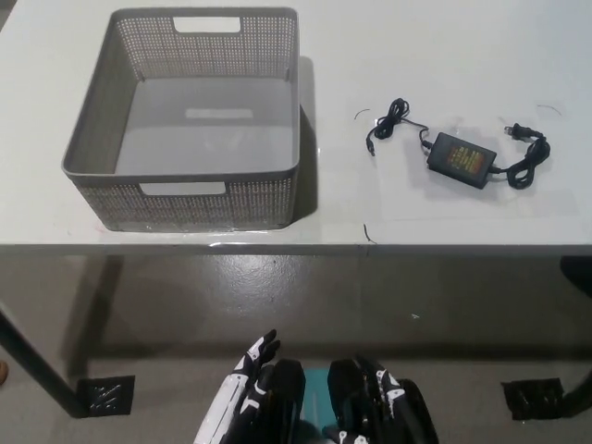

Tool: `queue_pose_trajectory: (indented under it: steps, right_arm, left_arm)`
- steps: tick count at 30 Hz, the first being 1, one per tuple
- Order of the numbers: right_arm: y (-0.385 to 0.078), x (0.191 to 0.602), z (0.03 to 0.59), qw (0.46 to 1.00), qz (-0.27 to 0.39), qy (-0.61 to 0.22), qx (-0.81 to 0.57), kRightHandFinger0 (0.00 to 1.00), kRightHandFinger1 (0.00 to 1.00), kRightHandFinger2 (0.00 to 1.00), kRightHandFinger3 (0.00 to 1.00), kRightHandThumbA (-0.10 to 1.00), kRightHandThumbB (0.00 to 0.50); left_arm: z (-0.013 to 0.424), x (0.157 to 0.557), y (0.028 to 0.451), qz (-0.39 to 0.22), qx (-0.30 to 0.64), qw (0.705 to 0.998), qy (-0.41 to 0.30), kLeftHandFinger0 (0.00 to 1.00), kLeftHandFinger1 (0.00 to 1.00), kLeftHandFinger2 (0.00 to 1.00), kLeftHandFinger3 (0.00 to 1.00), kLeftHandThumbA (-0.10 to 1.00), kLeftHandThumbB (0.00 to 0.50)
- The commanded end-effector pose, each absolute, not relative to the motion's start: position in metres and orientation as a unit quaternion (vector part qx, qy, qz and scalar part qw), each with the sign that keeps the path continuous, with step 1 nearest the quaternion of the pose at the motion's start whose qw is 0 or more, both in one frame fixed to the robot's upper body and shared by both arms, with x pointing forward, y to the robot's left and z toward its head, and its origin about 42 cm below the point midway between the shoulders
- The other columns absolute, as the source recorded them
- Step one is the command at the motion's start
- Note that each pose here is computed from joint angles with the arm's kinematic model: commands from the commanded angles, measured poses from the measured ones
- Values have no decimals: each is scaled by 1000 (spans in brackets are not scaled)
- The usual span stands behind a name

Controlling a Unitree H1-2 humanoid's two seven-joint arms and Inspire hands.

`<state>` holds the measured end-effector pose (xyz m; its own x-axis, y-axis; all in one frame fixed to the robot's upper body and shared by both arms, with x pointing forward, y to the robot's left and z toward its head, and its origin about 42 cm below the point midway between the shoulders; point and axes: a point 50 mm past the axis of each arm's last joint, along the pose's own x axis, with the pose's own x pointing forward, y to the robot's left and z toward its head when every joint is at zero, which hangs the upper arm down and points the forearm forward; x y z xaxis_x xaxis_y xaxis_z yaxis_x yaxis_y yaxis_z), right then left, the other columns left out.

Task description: Use the right hand to pick up a black power cord and place it into a container on the left hand side

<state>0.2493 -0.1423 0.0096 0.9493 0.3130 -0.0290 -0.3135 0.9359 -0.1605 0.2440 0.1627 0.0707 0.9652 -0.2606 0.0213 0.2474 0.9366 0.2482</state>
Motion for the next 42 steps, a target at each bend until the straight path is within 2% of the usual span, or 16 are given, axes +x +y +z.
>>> queue_pose_trajectory:
  steps: [1,4,8,13,19,21,23,24,27,29,30,34,36,39,40,42]
  right_arm:
    - [-148,260,44,982,127,-100,-97,1000,1000,1000,1000,1000,285]
    - [-153,265,61,979,117,-133,-104,1000,1000,1000,1000,1000,280]
    - [-164,268,83,973,100,-174,-117,1000,1000,1000,1000,1000,316]
    - [-177,274,110,965,74,-215,-130,1000,1000,1000,1000,1000,314]
    - [-195,288,156,953,31,-262,-151,1000,1000,1000,1000,929,357]
    - [-202,292,168,941,20,-282,-186,1000,1000,1000,1000,945,339]
    - [-209,297,182,930,-2,-293,-220,1000,1000,1000,1000,982,383]
    - [-213,300,189,930,-6,-292,-224,1000,1000,1000,1000,976,403]
    - [-224,312,208,926,-17,-299,-228,1000,1000,1000,1000,901,395]
    - [-229,318,215,925,-23,-299,-234,1000,1000,1000,1000,889,378]
    - [-238,327,224,918,-33,-303,-254,1000,1000,1000,1000,886,399]
    - [-254,354,247,908,-54,-298,-290,1000,1000,1000,1000,881,403]
    - [-260,368,256,907,-56,-286,-304,1000,1000,1000,1000,893,413]
    - [-267,396,271,900,-61,-279,-331,1000,1000,1000,1000,867,399]
    - [-268,404,274,896,-63,-277,-341,1000,1000,1000,1000,883,418]
    - [-270,417,281,890,-63,-272,-361,1000,1000,1000,1000,889,425]
  left_arm:
    - [86,247,163,-120,121,982,-83,1000,1000,1000,1000,1000,104]
    - [87,249,164,-119,122,981,-89,1000,1000,1000,1000,1000,114]
    - [88,249,164,-118,126,981,-88,1000,1000,1000,1000,1000,115]
    - [88,249,164,-120,119,982,-88,1000,1000,1000,1000,1000,139]
    - [90,253,166,-120,129,980,-93,1000,1000,1000,1000,1000,113]
    - [90,253,166,-122,129,980,-94,1000,1000,1000,1000,1000,113]
    - [90,253,166,-122,130,979,-94,1000,1000,1000,1000,1000,116]
    - [90,253,166,-123,131,979,-93,1000,1000,1000,1000,1000,128]
    - [90,251,166,-125,132,979,-88,1000,1000,1000,1000,1000,129]
    - [89,249,167,-126,132,979,-86,1000,1000,1000,1000,1000,123]
    - [87,246,166,-129,132,979,-81,1000,1000,1000,1000,1000,125]
    - [83,243,166,-130,130,980,-73,1000,1000,1000,1000,1000,158]
    - [82,239,166,-129,130,981,-68,1000,1000,1000,1000,1000,146]
    - [84,237,166,-126,133,981,-64,1000,1000,1000,1000,1000,114]
    - [83,237,166,-126,133,981,-63,1000,1000,1000,1000,1000,121]
    - [82,237,167,-125,132,981,-63,1000,1000,1000,1000,1000,125]
